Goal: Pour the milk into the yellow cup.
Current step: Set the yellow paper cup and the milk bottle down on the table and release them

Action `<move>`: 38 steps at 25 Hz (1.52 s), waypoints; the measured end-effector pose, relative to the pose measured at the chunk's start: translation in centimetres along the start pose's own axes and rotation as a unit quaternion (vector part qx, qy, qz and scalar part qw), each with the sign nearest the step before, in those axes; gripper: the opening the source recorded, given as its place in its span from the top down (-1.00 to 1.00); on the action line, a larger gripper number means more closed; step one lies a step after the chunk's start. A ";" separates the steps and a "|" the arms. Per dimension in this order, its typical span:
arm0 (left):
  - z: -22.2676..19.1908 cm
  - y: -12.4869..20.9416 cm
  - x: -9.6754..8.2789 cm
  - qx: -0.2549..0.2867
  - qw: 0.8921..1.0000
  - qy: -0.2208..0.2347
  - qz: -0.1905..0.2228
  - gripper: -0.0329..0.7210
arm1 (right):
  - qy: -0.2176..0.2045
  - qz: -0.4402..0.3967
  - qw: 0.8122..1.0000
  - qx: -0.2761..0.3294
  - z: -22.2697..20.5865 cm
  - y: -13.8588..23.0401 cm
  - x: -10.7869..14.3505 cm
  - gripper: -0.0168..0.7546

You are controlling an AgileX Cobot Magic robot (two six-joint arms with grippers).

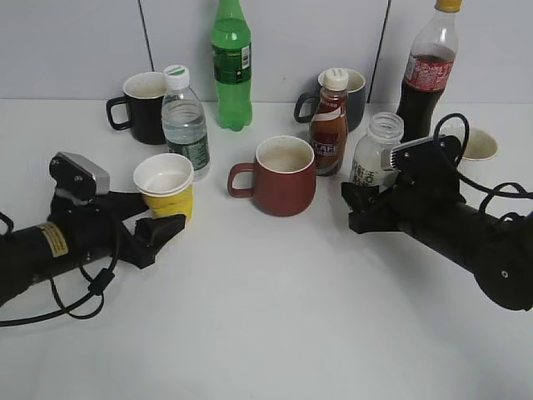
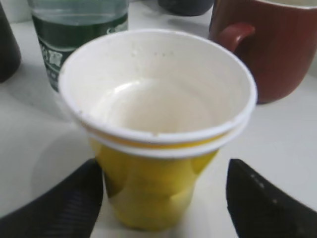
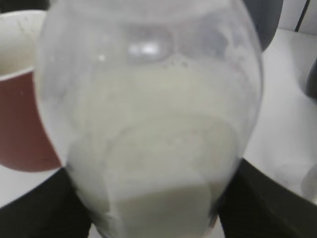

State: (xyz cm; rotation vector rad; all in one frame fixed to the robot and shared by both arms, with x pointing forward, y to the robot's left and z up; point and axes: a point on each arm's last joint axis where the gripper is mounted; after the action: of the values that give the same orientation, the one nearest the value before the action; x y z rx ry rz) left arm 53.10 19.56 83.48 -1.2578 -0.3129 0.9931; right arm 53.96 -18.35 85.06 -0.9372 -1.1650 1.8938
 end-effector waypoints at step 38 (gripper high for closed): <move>10.7 -7.4 -4.6 0.095 0.965 -0.213 0.120 -0.63 | -0.017 -0.061 0.968 0.242 5.9 -5.3 -1.4 -0.57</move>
State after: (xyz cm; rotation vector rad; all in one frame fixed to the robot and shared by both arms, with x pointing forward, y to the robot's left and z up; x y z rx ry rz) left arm 46.42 23.09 95.02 -0.9139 -0.3918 1.4699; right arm 50.65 -20.09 92.21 -0.5519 -0.7058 1.9701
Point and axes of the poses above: a point on each arm's last joint axis where the gripper is mounted, z pointing back along that axis away from the gripper, x along the wrist's bending axis when the last joint is at zero, y = z × x, and after that the axes turned 13 degrees about z, right-handed
